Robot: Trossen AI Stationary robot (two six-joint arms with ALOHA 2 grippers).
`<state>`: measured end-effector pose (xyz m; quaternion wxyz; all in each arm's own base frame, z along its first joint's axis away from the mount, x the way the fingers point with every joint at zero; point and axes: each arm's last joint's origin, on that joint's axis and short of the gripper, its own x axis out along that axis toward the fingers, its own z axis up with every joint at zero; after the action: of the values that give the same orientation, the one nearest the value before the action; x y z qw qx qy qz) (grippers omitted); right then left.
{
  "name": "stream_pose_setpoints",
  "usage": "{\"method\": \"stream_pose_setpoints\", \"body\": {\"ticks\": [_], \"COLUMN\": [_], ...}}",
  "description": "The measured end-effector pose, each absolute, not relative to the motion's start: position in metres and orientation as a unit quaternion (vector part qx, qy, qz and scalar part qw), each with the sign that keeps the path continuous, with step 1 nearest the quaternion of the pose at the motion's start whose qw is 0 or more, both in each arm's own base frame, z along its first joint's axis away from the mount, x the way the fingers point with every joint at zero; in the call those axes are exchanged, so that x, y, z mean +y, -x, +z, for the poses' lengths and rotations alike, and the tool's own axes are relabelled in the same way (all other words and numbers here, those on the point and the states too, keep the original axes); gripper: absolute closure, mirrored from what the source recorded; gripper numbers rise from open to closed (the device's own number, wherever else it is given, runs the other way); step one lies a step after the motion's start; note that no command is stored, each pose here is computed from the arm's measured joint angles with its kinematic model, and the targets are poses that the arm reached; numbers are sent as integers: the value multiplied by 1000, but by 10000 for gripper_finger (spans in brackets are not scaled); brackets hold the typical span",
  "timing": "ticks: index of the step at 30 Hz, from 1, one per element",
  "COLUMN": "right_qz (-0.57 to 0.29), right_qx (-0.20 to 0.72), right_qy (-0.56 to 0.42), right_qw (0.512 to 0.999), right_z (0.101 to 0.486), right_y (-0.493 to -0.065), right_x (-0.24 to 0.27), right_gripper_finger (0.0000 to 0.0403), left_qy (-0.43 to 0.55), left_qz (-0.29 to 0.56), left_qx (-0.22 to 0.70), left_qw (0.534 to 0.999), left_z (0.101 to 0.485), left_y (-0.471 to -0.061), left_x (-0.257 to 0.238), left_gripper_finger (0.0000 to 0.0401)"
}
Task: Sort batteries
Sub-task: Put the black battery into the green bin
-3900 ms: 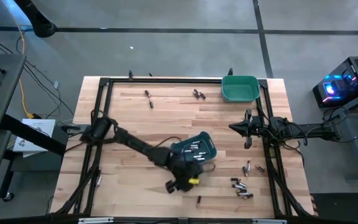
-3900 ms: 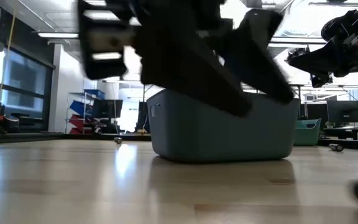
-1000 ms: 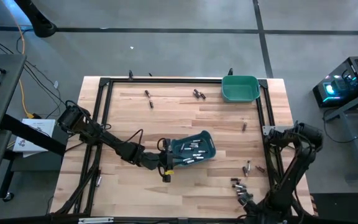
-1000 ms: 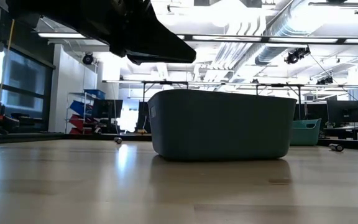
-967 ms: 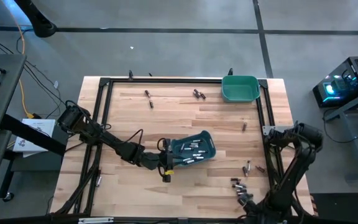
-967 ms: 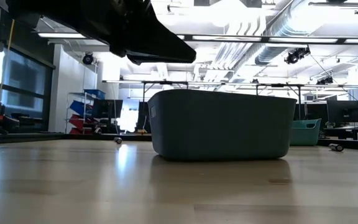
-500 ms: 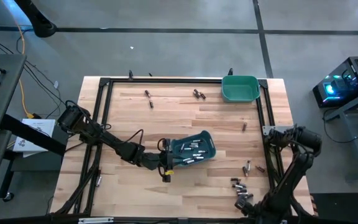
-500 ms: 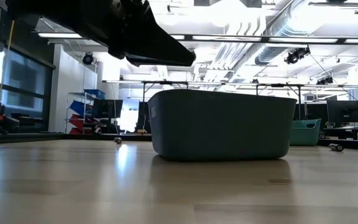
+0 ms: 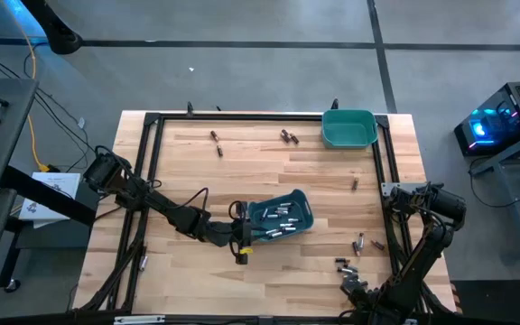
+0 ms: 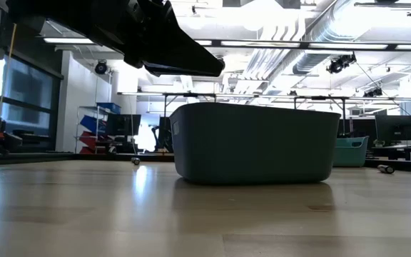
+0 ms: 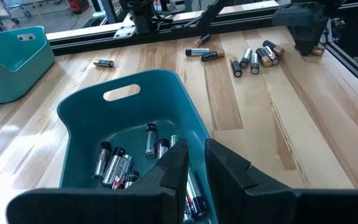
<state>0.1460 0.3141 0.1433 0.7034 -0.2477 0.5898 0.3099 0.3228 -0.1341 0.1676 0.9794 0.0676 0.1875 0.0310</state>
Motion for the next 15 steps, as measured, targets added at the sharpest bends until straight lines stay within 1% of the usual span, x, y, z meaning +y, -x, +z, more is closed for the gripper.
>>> {"method": "stream_pose_setpoints", "body": {"ticks": [2,5,7,12,13,15], "right_qz": [292,276,265,241,238,237], "right_qx": [602,613,618,630,631,631], "right_qy": [232,210,198,170,165,155], "right_qw": [706,710,713,718,719,722], "right_z": [143,143,143,142,142,143], "right_y": [-145,-145,-146,-152,-153,-157], "right_x": [313,313,312,310,309,308], "right_gripper_finger": [229,257,285,370,381,383], "left_qy": [-68,-67,-67,-61,-59,-55], "left_qz": [31,31,31,32,32,33], "left_qx": [187,187,187,186,186,186], "left_qw": [979,980,980,980,980,980], "left_z": [168,168,168,168,168,168], "left_y": [-323,-323,-323,-323,-323,-323], "left_x": [-134,-134,-134,-134,-134,-135], "left_gripper_finger": [355,355,355,355,355,355]}}
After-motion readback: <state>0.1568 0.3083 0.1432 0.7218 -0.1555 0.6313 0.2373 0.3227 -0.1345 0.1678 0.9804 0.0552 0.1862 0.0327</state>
